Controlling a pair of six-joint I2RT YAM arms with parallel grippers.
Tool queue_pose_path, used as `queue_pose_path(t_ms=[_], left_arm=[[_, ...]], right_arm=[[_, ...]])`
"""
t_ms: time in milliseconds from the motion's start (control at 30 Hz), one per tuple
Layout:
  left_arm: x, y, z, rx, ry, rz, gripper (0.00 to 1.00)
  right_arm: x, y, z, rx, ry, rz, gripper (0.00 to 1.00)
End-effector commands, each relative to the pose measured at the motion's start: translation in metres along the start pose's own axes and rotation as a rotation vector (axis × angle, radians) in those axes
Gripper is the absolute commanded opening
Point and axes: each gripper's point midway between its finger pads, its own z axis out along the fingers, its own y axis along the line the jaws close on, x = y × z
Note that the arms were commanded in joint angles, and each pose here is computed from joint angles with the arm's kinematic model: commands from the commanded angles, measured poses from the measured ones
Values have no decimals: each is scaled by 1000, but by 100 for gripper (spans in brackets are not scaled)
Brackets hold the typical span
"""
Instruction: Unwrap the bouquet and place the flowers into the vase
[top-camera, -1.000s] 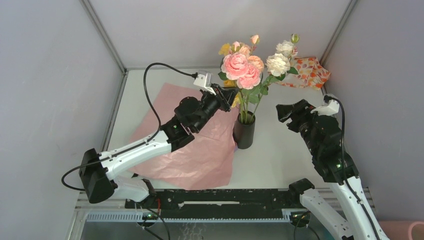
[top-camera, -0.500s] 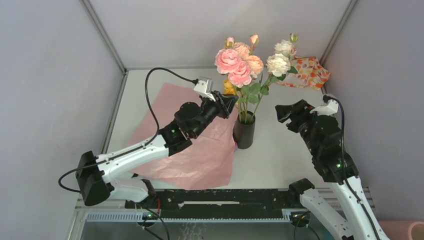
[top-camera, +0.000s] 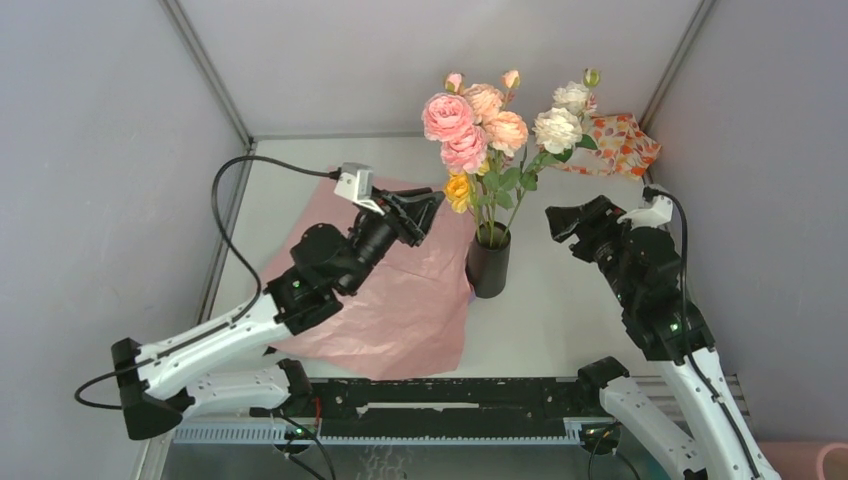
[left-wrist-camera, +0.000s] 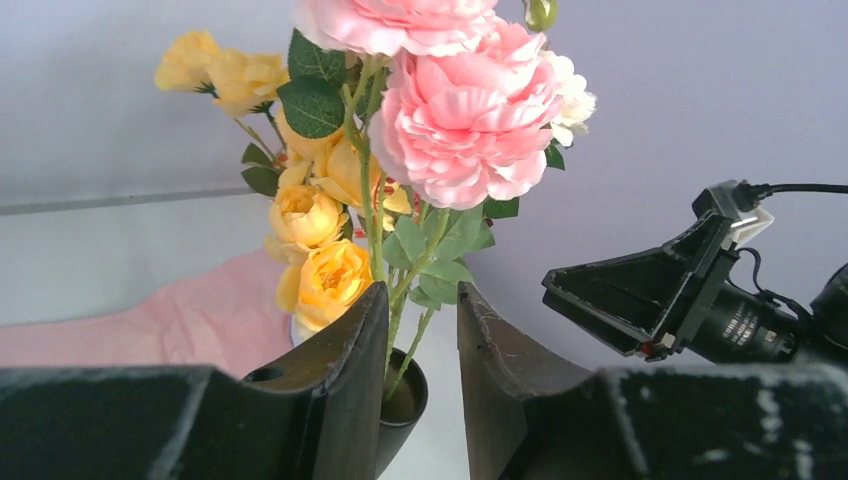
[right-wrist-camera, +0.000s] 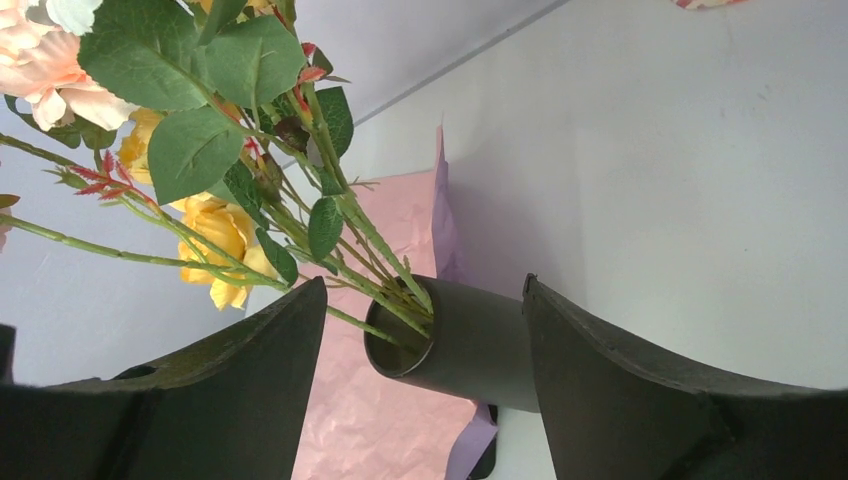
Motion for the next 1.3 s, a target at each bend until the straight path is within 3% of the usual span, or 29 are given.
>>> queue_pose_path(t_ms=[0, 200, 333, 667, 967, 1267], left_arm=[[-30, 8, -28, -42, -71, 20, 36], [-76, 40, -68, -195, -161, 51, 37], [-90, 66, -91, -316, -192, 66, 38], [-101, 103, -130, -479, -212, 83, 39], [-101, 115, -141, -537, -211, 91, 40], [-96, 113, -136, -530, -198, 97, 40]], right_arm=[[-18, 21, -1, -71, -44, 7, 82], [-56, 68, -12, -179, -99, -63, 90], [-81, 82, -15, -99, -146, -129, 99], [-121, 82, -16, 155, -236, -159, 100], [-133, 62, -38, 177, -331, -116, 100], [-126, 60, -37, 163, -313, -119, 99]])
